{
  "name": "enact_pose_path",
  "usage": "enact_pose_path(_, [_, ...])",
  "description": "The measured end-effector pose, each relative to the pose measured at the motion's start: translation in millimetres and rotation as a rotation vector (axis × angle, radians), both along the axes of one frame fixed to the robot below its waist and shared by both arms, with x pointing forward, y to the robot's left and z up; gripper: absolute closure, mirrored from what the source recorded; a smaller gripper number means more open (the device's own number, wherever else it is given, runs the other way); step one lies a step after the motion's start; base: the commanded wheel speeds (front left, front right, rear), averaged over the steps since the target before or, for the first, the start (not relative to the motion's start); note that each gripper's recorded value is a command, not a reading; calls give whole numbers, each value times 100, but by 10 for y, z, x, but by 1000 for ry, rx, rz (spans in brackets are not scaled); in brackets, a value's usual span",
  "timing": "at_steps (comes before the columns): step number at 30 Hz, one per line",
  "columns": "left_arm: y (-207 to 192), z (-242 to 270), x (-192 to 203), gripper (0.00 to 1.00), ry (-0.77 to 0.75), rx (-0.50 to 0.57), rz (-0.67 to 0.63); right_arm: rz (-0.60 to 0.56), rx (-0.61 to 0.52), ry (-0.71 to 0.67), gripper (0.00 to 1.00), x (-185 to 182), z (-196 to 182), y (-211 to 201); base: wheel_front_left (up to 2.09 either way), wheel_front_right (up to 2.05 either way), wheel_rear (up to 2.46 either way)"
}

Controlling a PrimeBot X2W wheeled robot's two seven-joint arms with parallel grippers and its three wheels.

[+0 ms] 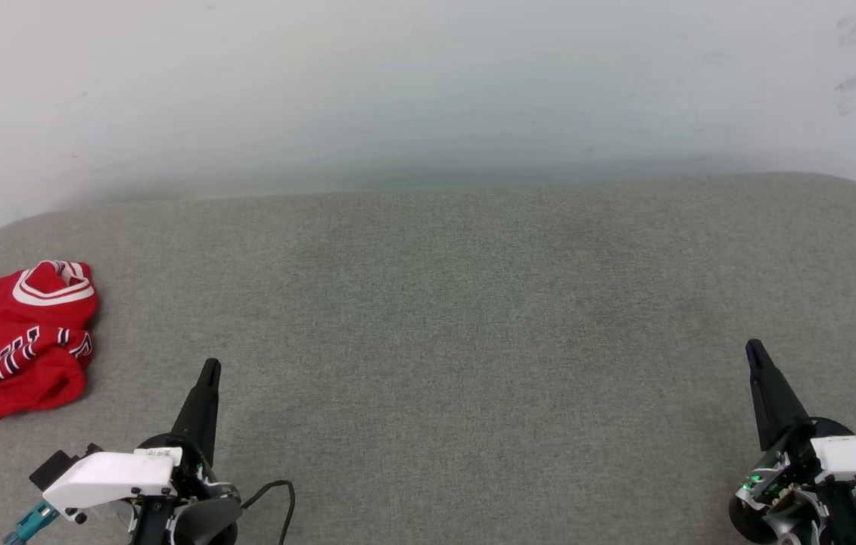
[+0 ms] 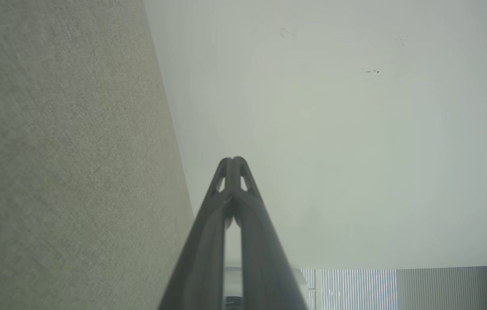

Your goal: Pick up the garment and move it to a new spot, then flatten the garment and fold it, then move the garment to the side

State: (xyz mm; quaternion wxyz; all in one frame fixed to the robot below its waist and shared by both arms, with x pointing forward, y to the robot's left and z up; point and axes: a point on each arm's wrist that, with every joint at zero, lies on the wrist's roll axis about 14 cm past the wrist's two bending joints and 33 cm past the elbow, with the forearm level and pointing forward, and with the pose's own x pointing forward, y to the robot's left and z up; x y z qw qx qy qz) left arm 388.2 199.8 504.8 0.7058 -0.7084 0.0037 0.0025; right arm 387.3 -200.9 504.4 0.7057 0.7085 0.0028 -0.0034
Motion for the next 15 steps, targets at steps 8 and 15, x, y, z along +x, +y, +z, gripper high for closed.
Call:
enact_pose_path(8, [0, 0, 0, 100, 0, 0, 0, 0, 0, 0, 100, 0, 0, 0, 0, 0, 0])
enact_pose_path(15, [-12, -105, -40, 0, 31, -3, -2, -1, 3, 33, 0, -44, -109, 0, 0, 0, 0])
